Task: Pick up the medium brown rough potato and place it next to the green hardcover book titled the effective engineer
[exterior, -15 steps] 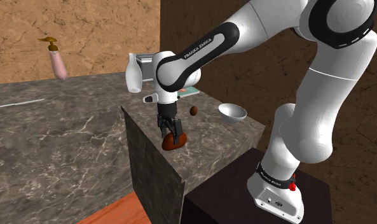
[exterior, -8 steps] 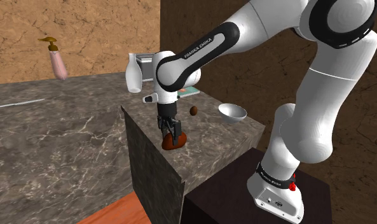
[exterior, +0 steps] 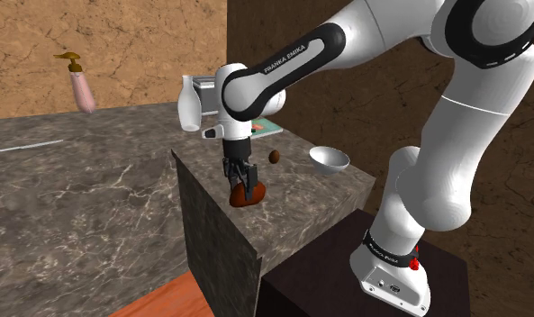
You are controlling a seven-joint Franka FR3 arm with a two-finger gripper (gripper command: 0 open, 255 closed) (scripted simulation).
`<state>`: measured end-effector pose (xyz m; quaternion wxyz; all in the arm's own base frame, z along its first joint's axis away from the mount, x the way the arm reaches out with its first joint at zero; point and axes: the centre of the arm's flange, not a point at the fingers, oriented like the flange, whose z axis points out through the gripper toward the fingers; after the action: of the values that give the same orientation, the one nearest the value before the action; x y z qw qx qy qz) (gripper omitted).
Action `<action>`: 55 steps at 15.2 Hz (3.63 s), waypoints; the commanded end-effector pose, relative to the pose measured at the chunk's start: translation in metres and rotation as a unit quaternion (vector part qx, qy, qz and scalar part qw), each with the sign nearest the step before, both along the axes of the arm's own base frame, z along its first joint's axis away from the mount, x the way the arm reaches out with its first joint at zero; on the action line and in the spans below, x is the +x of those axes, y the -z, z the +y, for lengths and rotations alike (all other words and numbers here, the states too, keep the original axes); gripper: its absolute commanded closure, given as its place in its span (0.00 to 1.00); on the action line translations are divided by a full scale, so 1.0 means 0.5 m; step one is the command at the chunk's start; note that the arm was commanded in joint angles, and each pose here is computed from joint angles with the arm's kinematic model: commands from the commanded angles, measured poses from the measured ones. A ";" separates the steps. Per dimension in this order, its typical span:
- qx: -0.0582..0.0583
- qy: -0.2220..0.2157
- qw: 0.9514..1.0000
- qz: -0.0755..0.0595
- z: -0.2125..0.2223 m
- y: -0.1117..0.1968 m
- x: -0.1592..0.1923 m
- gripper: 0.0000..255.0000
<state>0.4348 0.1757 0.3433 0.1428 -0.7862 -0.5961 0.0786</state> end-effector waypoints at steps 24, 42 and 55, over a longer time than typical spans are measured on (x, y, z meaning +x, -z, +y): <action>0.000 0.000 1.000 0.000 -0.002 -0.257 0.000 1.00; 0.000 0.000 1.000 0.000 -0.344 -0.260 0.329 1.00; 0.000 0.000 1.000 0.000 -0.527 -0.219 0.505 1.00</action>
<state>0.6865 -0.0861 0.4574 0.1431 -0.7863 -0.5958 0.0791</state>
